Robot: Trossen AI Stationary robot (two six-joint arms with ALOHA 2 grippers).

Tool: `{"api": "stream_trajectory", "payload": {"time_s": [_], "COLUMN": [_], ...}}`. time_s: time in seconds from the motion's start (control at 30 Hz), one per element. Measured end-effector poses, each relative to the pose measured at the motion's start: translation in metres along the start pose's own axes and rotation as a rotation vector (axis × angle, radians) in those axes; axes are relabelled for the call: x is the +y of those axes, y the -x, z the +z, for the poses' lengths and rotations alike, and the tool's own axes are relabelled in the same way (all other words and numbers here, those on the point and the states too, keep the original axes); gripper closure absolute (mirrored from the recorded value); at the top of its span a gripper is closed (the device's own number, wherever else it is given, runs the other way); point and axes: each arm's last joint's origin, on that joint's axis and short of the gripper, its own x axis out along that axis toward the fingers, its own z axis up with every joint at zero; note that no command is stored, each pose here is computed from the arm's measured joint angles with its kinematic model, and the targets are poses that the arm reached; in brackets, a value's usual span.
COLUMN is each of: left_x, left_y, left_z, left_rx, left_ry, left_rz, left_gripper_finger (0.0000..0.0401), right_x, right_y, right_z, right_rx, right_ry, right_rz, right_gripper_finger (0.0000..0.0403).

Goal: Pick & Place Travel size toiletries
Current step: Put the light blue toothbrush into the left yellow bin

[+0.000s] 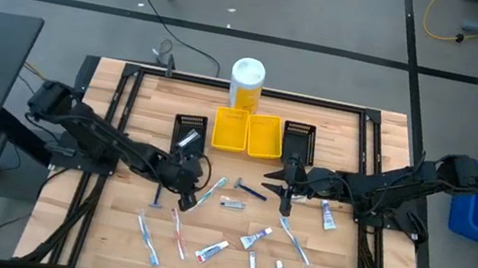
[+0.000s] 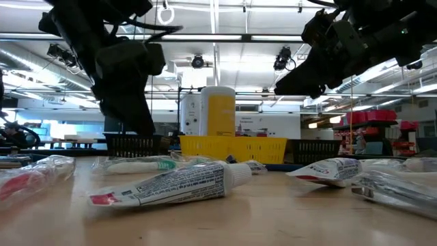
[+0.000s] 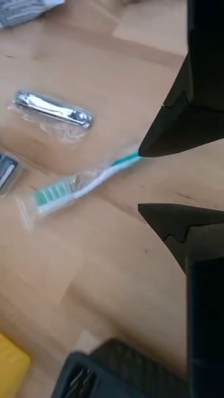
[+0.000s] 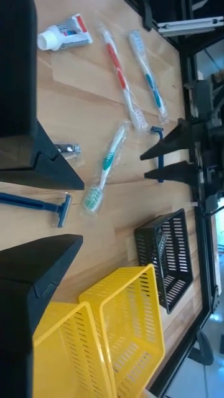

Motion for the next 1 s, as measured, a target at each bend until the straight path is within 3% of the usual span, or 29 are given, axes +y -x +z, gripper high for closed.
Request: {"api": "stream_trajectory", "payload": {"time_s": [0.23, 0.63, 1.0], "left_x": [-0.013, -0.016, -0.016], "left_y": [-0.005, -0.027, -0.041], "left_z": [-0.001, -0.015, -0.025], "left_rx": [-0.034, 0.014, 0.084], "left_ry": [-0.002, -0.066, -0.065], "left_rz": [-0.086, -0.046, -0.06], "left_gripper_finger": [0.0258, 0.0205, 0.02], "right_x": [0.0, -0.001, -0.001], "right_y": [0.0, 0.0, 0.0], "right_z": [-0.001, -0.006, -0.006], "right_rx": [0.009, 0.063, 0.064], "right_ry": [0.013, -0.027, -0.027], "right_rz": [-0.001, -0.009, -0.007], "right_gripper_finger": [0.0252, 0.0197, 0.0211]}}
